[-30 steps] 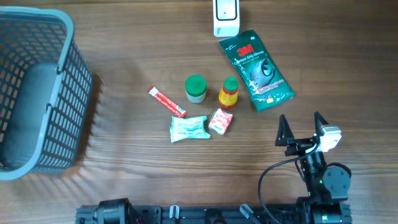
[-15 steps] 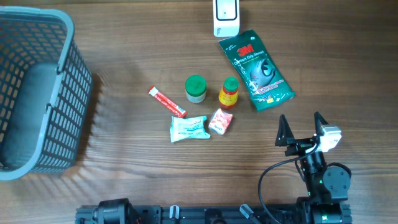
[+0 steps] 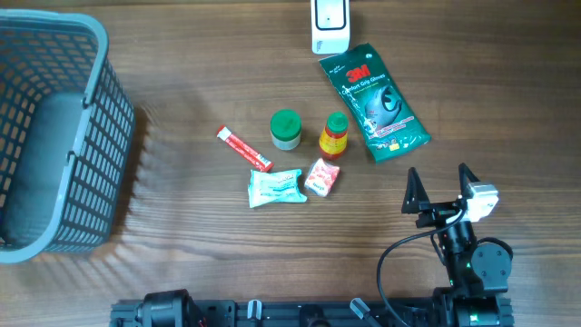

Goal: Scan the item barcode

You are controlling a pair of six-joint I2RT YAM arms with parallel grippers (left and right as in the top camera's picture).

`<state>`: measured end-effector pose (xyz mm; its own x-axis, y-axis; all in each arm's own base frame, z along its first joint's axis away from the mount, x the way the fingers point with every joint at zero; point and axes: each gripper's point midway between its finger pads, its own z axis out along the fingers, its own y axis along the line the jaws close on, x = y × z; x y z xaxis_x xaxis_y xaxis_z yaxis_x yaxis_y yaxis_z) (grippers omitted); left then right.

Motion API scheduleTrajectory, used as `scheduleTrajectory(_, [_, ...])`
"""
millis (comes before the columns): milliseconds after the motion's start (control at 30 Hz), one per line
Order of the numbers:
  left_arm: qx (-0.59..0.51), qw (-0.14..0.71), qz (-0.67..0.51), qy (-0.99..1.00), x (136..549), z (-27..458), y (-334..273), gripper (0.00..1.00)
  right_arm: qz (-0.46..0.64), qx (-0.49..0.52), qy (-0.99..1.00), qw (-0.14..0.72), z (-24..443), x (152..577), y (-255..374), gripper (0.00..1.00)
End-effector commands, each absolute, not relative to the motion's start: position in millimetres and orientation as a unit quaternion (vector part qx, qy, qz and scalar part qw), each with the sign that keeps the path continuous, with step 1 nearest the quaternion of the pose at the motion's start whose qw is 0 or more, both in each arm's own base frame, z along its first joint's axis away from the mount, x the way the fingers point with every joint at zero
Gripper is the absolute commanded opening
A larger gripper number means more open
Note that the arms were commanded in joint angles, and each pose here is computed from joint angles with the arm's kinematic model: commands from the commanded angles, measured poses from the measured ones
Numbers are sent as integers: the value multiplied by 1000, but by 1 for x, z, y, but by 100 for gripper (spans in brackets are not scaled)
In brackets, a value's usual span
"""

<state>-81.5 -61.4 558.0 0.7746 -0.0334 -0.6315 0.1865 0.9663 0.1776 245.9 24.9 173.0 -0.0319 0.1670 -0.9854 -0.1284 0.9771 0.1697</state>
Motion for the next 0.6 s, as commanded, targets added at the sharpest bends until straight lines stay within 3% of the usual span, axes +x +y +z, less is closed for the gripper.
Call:
scheduleTrajectory(0, [114,933,-66,335,-76,554,-62,100,99,12,709,698,173,246,24,100])
scheduleTrajectory(367, [94,922,-66,371,-34,540,-53,100,99,12,709,698,173,246,24,100])
scheduleTrajectory(567, [-65,913,-4,402,7,522,7,100,99,12,709,698,173,246,24,100])
